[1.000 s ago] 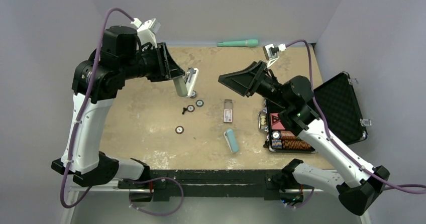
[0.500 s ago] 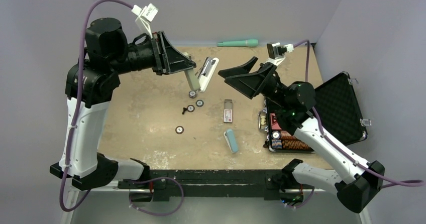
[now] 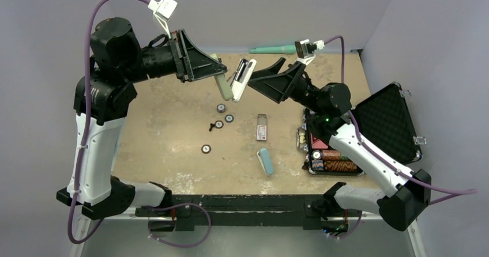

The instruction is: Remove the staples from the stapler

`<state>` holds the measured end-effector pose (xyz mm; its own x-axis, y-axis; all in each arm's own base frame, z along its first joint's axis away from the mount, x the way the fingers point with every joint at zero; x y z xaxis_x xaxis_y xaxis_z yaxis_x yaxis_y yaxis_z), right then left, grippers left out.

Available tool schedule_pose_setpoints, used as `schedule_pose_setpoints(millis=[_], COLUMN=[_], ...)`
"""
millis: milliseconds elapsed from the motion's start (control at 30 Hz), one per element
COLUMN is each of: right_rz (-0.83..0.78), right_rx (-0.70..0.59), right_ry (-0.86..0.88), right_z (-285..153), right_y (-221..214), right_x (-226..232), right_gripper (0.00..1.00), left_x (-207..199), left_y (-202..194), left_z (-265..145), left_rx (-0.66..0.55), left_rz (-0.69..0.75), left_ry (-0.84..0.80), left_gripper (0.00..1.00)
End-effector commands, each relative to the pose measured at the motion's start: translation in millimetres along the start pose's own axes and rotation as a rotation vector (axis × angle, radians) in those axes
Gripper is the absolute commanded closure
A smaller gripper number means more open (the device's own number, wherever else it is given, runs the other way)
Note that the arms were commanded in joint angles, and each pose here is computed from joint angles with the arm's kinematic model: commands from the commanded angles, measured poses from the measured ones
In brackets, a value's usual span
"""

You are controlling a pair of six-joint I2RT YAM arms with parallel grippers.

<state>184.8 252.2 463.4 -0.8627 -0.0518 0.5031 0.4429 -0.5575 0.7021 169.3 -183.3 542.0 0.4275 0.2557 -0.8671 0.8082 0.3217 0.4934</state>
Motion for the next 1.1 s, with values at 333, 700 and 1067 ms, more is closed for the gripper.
schedule_pose_setpoints(millis=[333, 700, 1067], right_rz=[-0.047, -0.027, 0.001], right_rx=[-0.019, 0.002, 0.029], right_ry=[0.106, 0.099, 0.082], right_z=[24, 30, 30], right_y=[22, 17, 9], right_x=[17, 9, 1], right_gripper=[0.11, 0.45, 1.00], left_x=[-7, 0, 11], left_y=[8, 7, 4], left_z=[4, 8, 4], left_rx=[-0.031, -0.041, -0.095], left_rz=[0.000, -0.022, -0.042], left_ry=[-0.074, -0.068, -0.015], left_gripper=[1.00, 1.00, 1.00])
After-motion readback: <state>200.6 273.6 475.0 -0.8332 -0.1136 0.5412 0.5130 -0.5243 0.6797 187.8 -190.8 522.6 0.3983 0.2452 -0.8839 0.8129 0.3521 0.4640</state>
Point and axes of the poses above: each gripper's point midway between its finger pads, its own z axis out along the fingers, its own x axis along the line the jaws close on, y = z × x, the point moved 6 cm from there along -z, back along the fingers, and after that the axes turned 14 degrees about -z, right-handed, at the moved point
